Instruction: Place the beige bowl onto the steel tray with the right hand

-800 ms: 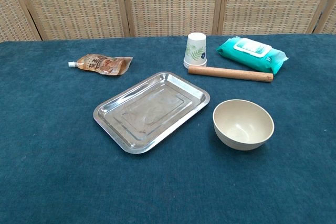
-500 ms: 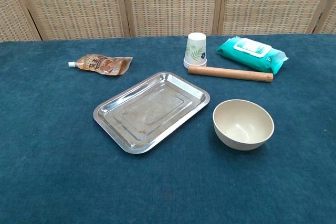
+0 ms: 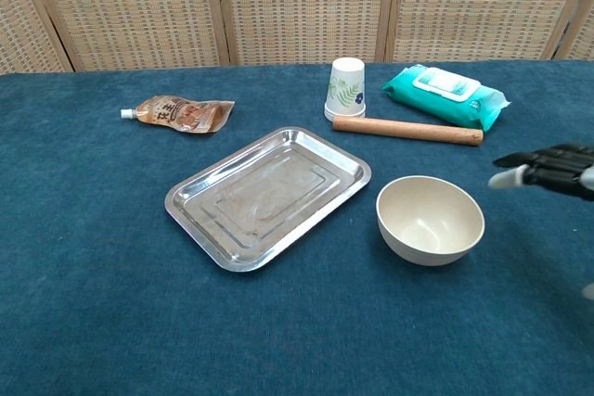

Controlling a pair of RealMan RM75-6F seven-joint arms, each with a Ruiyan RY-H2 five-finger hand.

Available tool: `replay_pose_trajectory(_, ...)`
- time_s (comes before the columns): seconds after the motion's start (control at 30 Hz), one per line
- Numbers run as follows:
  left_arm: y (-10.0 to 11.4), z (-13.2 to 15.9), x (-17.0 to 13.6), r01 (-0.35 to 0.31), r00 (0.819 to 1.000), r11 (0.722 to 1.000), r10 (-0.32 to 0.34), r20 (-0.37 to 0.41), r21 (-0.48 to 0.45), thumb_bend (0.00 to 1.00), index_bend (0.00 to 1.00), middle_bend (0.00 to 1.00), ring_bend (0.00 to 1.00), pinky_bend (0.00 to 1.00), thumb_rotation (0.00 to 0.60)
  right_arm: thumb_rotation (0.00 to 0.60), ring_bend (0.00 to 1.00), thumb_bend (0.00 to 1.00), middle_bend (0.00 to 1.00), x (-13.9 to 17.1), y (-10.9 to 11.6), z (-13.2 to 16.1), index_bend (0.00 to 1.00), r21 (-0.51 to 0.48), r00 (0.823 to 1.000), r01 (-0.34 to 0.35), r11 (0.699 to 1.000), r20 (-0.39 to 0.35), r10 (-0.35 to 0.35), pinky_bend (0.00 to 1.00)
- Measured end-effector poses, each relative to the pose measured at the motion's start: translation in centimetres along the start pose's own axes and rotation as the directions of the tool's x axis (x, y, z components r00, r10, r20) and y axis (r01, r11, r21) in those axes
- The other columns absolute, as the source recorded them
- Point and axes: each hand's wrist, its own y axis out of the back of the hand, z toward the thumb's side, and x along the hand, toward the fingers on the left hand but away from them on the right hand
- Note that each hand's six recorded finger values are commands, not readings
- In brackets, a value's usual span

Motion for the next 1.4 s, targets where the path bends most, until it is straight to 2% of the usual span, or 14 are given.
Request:
replay_pose_trajectory(0.17,-0.5,-0.1,0.7,0.014,1.0,1.0,-0.014,-0.013,0.008,0.0,0.0,0.0,0.0,0.0,0.6,0.6,0.0,0.02,0.0,-2.8,-0.6,1.6,0.26,0.01,1.0,-0.006,1.0,-0.028,0.006,0.0)
replay_pose_trajectory(0.23,-0.6,-0.2,0.7,0.015,1.0,1.0,-0.015,-0.015,0.009,0.0,0.0,0.0,0.0,0.0,0.6,0.6,0.0,0.06,0.0,-3.5,-0.6,1.8,0.32,0.009,1.0,0.001,1.0,-0.028,0.0,0.0)
replay_pose_trajectory(0.4,-0.6,-0.3,0.8,0.017,1.0,1.0,-0.017,-0.02,0.008,0.0,0.0,0.0,0.0,0.0,0.6,0.6,0.0,0.27,0.0,-4.8,-0.5,1.8,0.51,0.017,1.0,0.016,1.0,-0.021,-0.016,0.0)
replay_pose_trajectory(0.63,-0.8,-0.2,0.8,0.023,1.0,1.0,-0.023,-0.019,0.009,0.0,0.0,0.0,0.0,0.0,0.6,0.6,0.0,0.39,0.0,-5.5,-0.6,2.0,0.66,-0.003,0.999,0.023,1.0,-0.031,-0.023,0.0)
replay_pose_trajectory(0.83,-0.6,-0.4,0.9,0.02,1.0,1.0,-0.02,-0.023,0.003,0.0,0.0,0.0,0.0,0.0,0.6,0.6,0.0,0.41,0.0,-5.8,0.3,2.6,0.68,-0.005,0.996,0.063,0.998,-0.056,-0.063,0.0)
replay_pose_trajectory(1.07,-0.7,-0.6,1.1,0.025,0.999,1.0,-0.025,-0.032,-0.001,0.0,0.0,0.0,0.0,0.0,0.6,0.6,0.0,0.41,0.0,-8.1,4.3,4.8,0.68,0.01,0.982,0.142,0.99,-0.124,-0.14,0.0)
replay_pose_trajectory(1.23,-0.7,-0.8,1.4,0.026,0.999,1.0,-0.026,-0.042,-0.005,0.0,0.0,0.0,0.0,0.0,0.6,0.6,0.0,0.41,0.0,-11.2,6.9,7.0,0.68,0.071,0.975,0.144,0.987,-0.18,-0.129,0.0)
replay_pose_trajectory(1.4,-0.6,-1.2,1.8,0.029,0.998,0.999,-0.03,-0.062,-0.015,0.0,0.0,0.0,0.0,0.0,0.6,0.6,0.0,0.41,0.0,-14.8,8.3,9.2,0.68,0.106,0.976,0.117,0.987,-0.195,-0.095,0.0)
